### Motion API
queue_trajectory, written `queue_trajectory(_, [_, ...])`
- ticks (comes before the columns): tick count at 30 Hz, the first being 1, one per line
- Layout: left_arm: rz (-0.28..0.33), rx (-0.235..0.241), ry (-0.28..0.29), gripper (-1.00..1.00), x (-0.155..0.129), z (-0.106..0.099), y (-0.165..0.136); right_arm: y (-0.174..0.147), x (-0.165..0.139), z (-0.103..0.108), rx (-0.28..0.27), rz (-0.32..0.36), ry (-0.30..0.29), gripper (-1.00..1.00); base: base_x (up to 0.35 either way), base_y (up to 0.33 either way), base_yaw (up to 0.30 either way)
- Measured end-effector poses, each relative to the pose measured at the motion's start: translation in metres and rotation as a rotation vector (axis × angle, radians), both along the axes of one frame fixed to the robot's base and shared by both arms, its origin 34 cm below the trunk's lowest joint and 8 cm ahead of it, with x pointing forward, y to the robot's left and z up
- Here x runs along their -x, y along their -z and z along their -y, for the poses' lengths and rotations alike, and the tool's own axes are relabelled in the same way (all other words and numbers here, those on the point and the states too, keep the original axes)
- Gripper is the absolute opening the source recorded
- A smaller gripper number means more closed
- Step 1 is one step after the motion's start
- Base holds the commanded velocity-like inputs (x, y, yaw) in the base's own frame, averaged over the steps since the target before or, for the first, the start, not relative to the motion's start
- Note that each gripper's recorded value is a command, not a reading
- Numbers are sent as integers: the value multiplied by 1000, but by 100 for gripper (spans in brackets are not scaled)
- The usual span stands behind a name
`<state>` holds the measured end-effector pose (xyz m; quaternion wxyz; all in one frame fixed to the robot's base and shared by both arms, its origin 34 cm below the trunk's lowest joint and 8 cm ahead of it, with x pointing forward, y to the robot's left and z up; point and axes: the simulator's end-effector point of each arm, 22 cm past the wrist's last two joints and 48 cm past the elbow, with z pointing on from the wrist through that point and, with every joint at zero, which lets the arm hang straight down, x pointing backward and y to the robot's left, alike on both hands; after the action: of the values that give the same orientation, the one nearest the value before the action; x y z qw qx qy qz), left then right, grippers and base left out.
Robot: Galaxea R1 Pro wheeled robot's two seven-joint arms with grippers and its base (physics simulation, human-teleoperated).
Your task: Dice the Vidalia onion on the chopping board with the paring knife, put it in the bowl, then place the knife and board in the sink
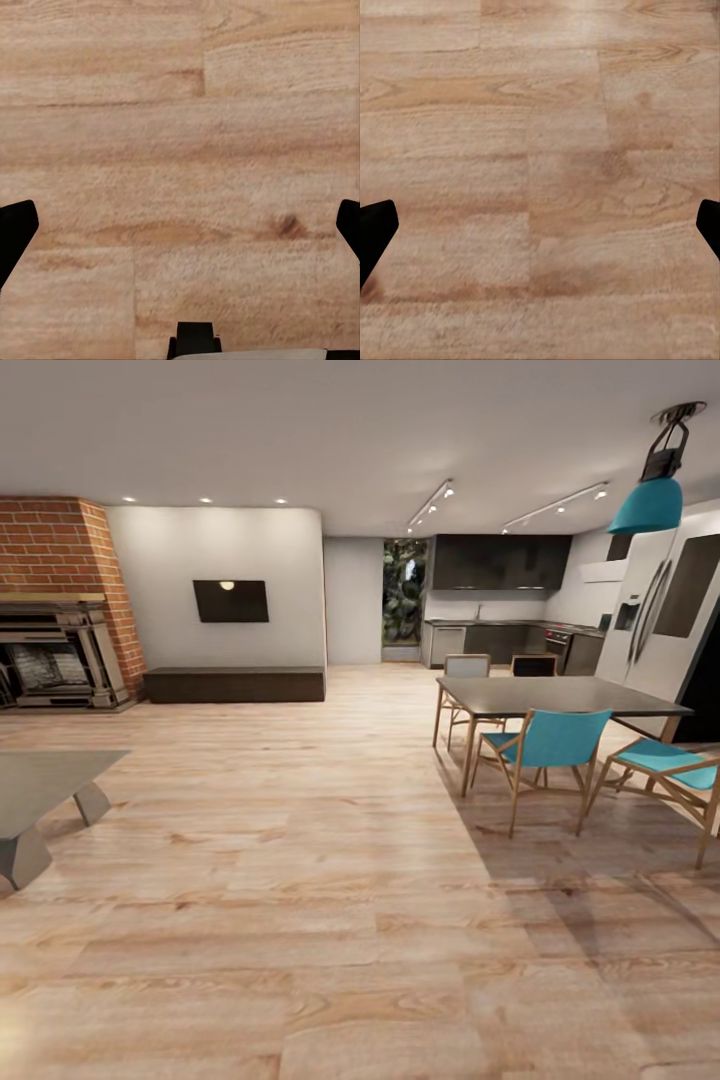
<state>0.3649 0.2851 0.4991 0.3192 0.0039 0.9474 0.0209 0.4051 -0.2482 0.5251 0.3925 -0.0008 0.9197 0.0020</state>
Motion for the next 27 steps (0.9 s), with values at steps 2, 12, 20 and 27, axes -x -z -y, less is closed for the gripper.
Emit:
queue_trajectory(2, [0, 0, 0, 100, 0, 0, 0, 0, 0, 0, 0, 0, 0, 100, 231, 0, 0])
queue_trajectory(12, [-3, 0, 0, 100, 1, 0, 1, 0, 0, 0, 0, 1, 0, 100, 231, 0, 0])
queue_trajectory(20, [-7, 0, 0, 100, 3, 0, 2, 0, 0, 0, 0, 0, 0, 100, 262, 0, 0])
queue_trajectory(27, [-7, 0, 0, 100, 3, 0, 2, 0, 0, 0, 0, 1, 0, 100, 318, 0, 0])
